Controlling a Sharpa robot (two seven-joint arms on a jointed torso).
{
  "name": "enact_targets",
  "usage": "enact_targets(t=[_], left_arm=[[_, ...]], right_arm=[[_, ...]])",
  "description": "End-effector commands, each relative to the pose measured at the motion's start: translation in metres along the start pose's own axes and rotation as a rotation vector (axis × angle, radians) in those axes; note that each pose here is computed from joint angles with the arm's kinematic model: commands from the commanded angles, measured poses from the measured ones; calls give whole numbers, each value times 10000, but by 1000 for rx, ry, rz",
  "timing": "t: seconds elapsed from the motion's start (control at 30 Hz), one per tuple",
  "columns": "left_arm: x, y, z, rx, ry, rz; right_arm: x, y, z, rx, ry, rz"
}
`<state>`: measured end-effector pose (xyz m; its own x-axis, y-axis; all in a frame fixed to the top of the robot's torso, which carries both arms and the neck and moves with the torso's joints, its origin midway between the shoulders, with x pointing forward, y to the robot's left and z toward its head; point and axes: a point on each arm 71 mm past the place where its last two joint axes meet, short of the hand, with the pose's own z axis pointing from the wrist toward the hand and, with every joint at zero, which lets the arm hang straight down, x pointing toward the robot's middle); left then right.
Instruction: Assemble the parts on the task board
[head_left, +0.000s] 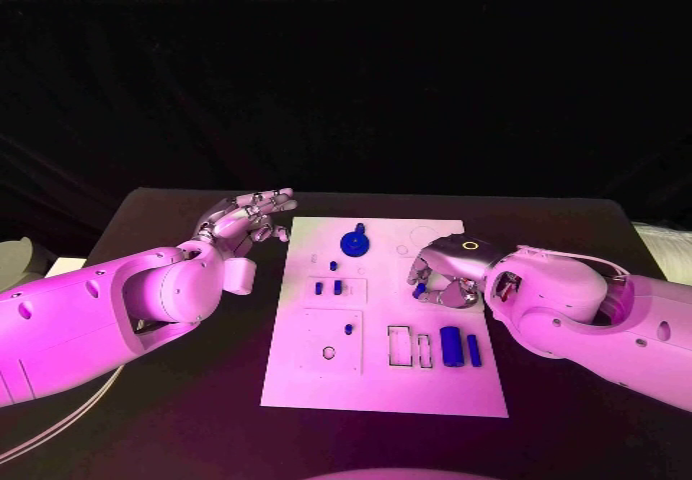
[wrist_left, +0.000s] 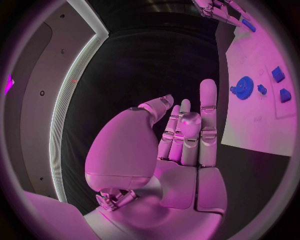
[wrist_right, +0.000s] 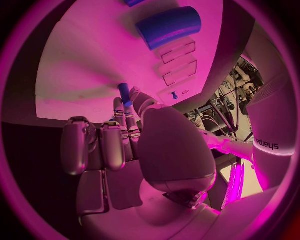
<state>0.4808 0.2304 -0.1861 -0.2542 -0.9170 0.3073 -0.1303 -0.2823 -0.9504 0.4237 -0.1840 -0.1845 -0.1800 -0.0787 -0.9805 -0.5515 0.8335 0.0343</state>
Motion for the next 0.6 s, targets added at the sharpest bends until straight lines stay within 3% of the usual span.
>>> enact_targets(t=[0.03, 0.33, 0.6], left_arm=[[24, -5, -1, 7, 22, -3], [22, -4, -1, 7, 21, -3], [21, -4, -1, 6, 21, -3]], right_arm=[[13, -3, -2, 5, 16, -22], [5, 21, -3, -7, 6, -22], [-37, 50, 0, -20, -54, -21]])
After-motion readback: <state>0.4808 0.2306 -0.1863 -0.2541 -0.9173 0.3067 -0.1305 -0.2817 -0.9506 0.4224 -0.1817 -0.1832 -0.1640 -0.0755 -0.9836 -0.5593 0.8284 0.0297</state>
